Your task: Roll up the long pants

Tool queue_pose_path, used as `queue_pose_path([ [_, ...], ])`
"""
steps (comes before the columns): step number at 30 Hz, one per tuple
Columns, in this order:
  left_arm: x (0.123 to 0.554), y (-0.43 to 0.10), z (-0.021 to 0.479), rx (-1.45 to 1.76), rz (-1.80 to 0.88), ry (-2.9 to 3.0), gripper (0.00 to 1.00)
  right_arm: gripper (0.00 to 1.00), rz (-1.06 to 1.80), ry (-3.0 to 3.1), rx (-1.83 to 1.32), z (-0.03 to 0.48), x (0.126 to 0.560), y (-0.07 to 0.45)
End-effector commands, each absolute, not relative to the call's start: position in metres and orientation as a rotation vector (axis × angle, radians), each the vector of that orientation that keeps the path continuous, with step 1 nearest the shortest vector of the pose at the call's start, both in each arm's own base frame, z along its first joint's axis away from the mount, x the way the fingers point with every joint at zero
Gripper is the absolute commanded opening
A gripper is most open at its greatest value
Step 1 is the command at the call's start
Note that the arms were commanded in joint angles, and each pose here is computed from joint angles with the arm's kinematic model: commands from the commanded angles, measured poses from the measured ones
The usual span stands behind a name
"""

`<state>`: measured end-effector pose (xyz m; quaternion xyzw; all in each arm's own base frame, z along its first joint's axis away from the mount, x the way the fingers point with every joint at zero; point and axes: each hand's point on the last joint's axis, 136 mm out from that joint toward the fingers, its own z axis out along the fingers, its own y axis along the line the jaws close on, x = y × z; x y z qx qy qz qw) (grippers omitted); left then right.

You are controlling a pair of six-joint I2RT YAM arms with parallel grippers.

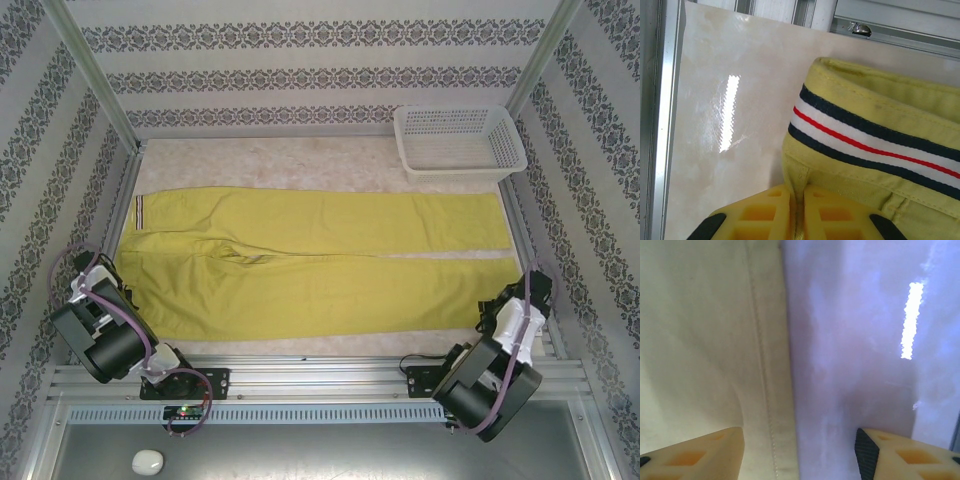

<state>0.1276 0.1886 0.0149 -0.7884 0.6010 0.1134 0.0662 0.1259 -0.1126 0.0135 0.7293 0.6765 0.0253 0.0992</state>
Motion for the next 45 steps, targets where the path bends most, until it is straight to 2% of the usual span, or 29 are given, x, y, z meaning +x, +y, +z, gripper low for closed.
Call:
queue_pose_path([
  [1, 0.128, 0.191, 0.018, -2.393, 0.332, 1.758, 0.14, 0.58, 0.028, 1.932, 2.11, 0.016, 0.146, -0.143],
  [2, 0.128, 0.192, 0.019, -2.391, 0.33, 1.757, 0.14, 0.53, 0.03, 1.951, 2.111, 0.013, 0.148, -0.144],
  [4, 0.128, 0.192, 0.022, -2.389, 0.333, 1.756, 0.14, 0.21, 0.021, 1.988, 2.104, 0.01, 0.152, -0.148],
  [5, 0.129, 0.192, 0.023, -2.388, 0.33, 1.752, 0.14, 0.09, 0.013, 1.993, 2.1, 0.008, 0.153, -0.15],
  [6, 0.129, 0.192, 0.024, -2.383, 0.325, 1.747, 0.12, 0.0, 0.01, 1.995, 2.097, 0.007, 0.154, -0.152],
  [8, 0.131, 0.194, 0.026, -2.373, 0.314, 1.73, 0.01, 0.0, 0.01, 2.011, 2.078, 0.006, 0.158, -0.155],
  [9, 0.132, 0.193, 0.027, -2.37, 0.308, 1.725, 0.0, 0.0, 0.019, 2.018, 2.068, 0.006, 0.16, -0.156],
  [14, 0.137, 0.195, 0.042, -2.331, 0.271, 1.694, 0.0, 0.0, 0.085, 2.051, 1.979, 0.025, 0.177, -0.159],
  [26, 0.174, 0.204, 0.127, -2.096, 0.074, 1.644, 0.0, 0.0, 0.146, 1.873, 1.761, 0.141, 0.227, -0.179],
  [36, 0.231, 0.233, 0.181, -2.002, -0.073, 1.553, 0.0, 0.0, 0.159, 1.938, 1.577, 0.195, 0.318, -0.187],
  [45, 0.309, 0.248, 0.182, -1.927, -0.132, 1.649, 0.0, 0.0, 0.102, 2.016, 1.505, 0.197, 0.382, -0.204],
])
